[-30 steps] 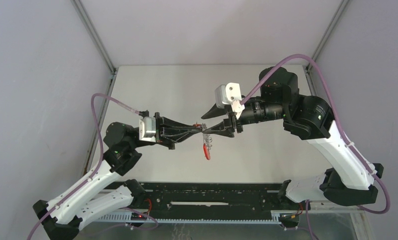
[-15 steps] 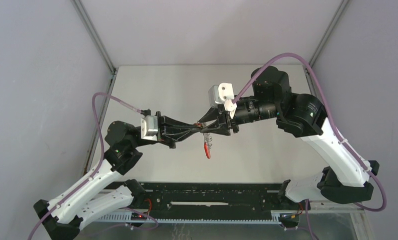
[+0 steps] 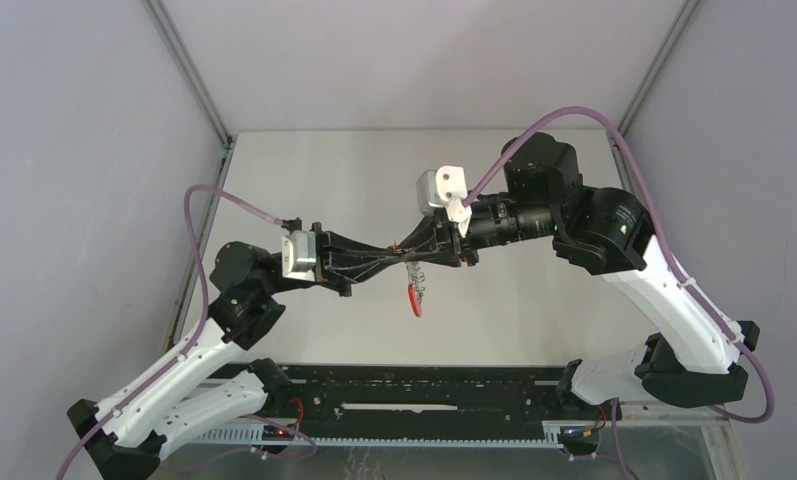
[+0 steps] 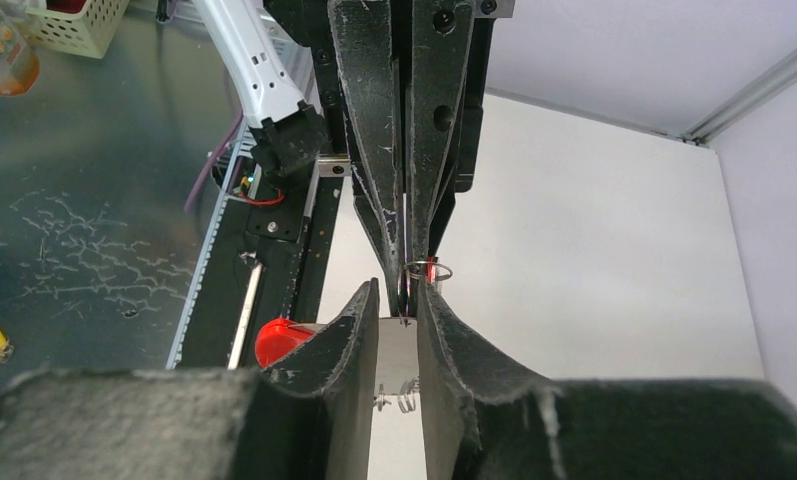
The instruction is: Put the keys on the keyring
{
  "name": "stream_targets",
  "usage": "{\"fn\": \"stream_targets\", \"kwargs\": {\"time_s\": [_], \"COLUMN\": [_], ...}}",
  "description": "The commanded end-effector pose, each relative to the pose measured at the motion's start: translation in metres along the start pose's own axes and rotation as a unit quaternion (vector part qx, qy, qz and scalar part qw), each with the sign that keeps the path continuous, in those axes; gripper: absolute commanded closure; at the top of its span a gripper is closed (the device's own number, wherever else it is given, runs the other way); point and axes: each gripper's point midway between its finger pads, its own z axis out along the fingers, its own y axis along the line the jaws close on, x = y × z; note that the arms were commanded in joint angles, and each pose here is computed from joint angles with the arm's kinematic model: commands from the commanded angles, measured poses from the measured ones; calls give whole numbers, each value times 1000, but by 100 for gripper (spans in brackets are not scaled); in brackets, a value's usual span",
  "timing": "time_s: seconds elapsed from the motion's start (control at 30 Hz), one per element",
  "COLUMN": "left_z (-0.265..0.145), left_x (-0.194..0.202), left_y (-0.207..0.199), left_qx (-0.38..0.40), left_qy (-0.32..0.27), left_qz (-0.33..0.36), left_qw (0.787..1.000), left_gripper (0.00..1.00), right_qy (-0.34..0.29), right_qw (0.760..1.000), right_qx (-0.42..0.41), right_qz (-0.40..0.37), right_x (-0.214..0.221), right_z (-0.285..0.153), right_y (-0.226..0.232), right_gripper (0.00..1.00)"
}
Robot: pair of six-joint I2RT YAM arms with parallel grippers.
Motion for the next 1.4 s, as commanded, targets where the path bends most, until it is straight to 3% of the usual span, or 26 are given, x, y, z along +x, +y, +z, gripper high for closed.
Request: {"fn": "stream_targets", "kwargs": {"time_s": [0.0, 0.1, 0.3, 0.5, 0.6, 0.73, 0.97, 1.17, 1.37], "left_z": [1, 2, 2, 1, -2, -12, -33, -38, -29], "left_x": [-19, -20, -21, -15, -5, 9, 31, 30, 25], "left_y": [2, 2, 3, 6, 14, 8, -3, 8, 14], "left_qx": [-1, 1, 0, 1, -23, -17, -16, -32, 0], "left_qy": [-25, -25, -27, -12, 14, 42, 86, 100, 103], "left_qz": [31, 33, 38, 72, 71, 83, 98, 162, 241], "left_qw": [999, 999, 999, 997, 997, 996, 991, 981, 965], "left_gripper": [100, 100, 100, 96, 67, 52, 47, 49, 44], "right_qy": [7, 5, 11, 24, 23, 17, 35, 58, 57], "right_qw": [1000, 1000, 1000, 998, 997, 996, 994, 992, 989], "right_qx": [5, 6, 16, 49, 58, 61, 56, 28, -34], "right_qz": [8, 9, 15, 24, 37, 57, 81, 107, 130], "right_x": [3, 2, 5, 11, 13, 13, 25, 37, 39], "right_z": [2, 3, 7, 6, 2, -4, -6, -1, 10], "right_y": [0, -2, -7, -19, -23, -24, -19, -12, 6], "right_gripper": [74, 79, 100, 100, 100, 100, 100, 100, 100]}}
